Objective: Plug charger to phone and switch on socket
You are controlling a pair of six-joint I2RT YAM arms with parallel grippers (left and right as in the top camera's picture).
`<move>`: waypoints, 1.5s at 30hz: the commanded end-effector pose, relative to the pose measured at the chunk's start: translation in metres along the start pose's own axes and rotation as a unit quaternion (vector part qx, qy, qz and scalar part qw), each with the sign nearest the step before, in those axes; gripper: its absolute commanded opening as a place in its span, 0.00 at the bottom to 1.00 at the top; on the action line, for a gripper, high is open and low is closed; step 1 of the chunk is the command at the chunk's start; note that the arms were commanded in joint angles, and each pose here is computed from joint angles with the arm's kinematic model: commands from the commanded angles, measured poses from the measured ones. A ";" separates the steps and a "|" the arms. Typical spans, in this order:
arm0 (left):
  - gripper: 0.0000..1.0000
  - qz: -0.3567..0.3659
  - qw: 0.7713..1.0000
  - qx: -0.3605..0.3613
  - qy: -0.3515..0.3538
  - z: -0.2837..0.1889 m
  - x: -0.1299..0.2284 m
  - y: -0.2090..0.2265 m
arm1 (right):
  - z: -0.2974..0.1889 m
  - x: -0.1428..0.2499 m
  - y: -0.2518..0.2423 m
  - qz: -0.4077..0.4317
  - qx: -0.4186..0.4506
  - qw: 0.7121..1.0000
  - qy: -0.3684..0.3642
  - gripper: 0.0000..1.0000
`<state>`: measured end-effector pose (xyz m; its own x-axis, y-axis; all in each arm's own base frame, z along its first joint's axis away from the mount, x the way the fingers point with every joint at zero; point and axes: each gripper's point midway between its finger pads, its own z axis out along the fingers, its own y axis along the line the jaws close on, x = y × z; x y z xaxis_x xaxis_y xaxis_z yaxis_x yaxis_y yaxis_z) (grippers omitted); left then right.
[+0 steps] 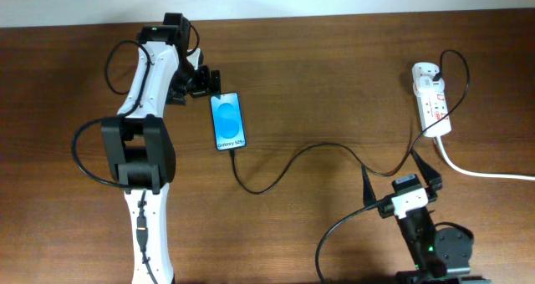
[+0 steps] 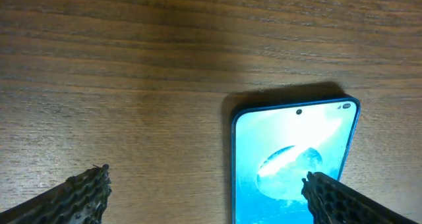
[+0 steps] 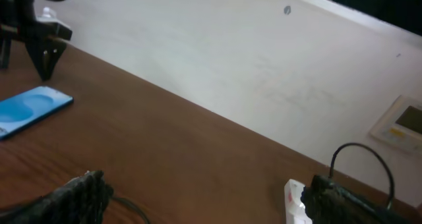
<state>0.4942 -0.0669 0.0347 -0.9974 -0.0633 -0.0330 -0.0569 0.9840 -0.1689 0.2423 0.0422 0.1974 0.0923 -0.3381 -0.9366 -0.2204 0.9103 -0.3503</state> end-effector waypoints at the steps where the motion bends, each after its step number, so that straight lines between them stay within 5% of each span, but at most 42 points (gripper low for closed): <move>1: 0.99 0.000 1.000 -0.004 0.001 0.004 -0.002 0.001 | 0.000 0.015 0.005 -0.003 0.001 1.000 -0.003 0.99; 36: 0.99 0.000 1.000 -0.004 0.001 0.003 -0.002 0.001 | -0.001 0.034 0.012 0.047 -0.010 0.998 0.030 0.98; 45: 0.99 0.023 0.990 0.016 -0.137 -0.108 -0.023 -0.020 | -0.001 0.034 0.012 0.047 -0.010 0.998 0.030 0.98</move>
<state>0.5001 -0.0673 0.0477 -0.9951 -0.0631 -0.0757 -0.0491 0.9834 -0.1745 0.2417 0.0422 0.1631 0.0127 -0.2765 -0.9609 -0.2449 0.9309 -0.2711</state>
